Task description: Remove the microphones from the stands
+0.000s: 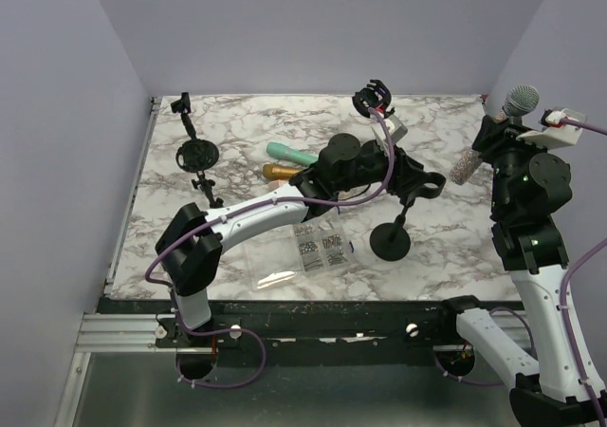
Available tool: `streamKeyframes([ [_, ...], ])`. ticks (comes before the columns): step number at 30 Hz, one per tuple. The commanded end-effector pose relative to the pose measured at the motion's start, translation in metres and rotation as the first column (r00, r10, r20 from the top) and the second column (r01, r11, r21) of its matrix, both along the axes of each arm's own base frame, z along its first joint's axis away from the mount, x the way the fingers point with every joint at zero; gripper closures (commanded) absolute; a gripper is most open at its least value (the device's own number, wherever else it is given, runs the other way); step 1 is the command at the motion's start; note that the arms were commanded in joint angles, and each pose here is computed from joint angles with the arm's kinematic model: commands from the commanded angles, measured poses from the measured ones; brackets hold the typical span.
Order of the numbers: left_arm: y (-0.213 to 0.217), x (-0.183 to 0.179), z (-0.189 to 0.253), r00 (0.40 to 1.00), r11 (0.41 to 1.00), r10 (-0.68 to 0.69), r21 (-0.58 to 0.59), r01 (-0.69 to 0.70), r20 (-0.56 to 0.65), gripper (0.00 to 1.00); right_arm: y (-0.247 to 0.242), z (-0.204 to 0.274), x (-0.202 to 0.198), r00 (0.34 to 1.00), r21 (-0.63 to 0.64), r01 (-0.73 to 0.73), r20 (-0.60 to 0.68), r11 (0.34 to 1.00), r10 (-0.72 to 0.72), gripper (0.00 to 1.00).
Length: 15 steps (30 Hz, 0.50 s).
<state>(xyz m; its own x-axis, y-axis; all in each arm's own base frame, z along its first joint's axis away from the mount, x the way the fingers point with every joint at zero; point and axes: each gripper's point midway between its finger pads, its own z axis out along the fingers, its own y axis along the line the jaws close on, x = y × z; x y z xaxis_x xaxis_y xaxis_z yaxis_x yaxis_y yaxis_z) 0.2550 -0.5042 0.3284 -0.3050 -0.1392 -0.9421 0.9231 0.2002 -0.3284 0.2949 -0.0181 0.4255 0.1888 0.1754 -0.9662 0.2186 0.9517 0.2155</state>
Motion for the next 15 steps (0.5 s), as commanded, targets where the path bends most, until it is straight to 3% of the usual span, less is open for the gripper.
streamKeyframes([
  [1, 0.017, -0.017, -0.173, 0.969, 0.914, 0.043, 0.402, 0.061, -0.245, 0.66, 0.002, 0.011, 0.001, 0.999, 0.007, -0.011, 0.045, 1.0, 0.011, 0.99],
  [15, 0.013, -0.019, -0.21, 0.954, 0.897, 0.052, 0.434, 0.086, -0.296, 0.63, 0.004, 0.007, 0.005, 0.999, 0.005, -0.019, 0.034, 1.0, 0.019, 0.99],
])
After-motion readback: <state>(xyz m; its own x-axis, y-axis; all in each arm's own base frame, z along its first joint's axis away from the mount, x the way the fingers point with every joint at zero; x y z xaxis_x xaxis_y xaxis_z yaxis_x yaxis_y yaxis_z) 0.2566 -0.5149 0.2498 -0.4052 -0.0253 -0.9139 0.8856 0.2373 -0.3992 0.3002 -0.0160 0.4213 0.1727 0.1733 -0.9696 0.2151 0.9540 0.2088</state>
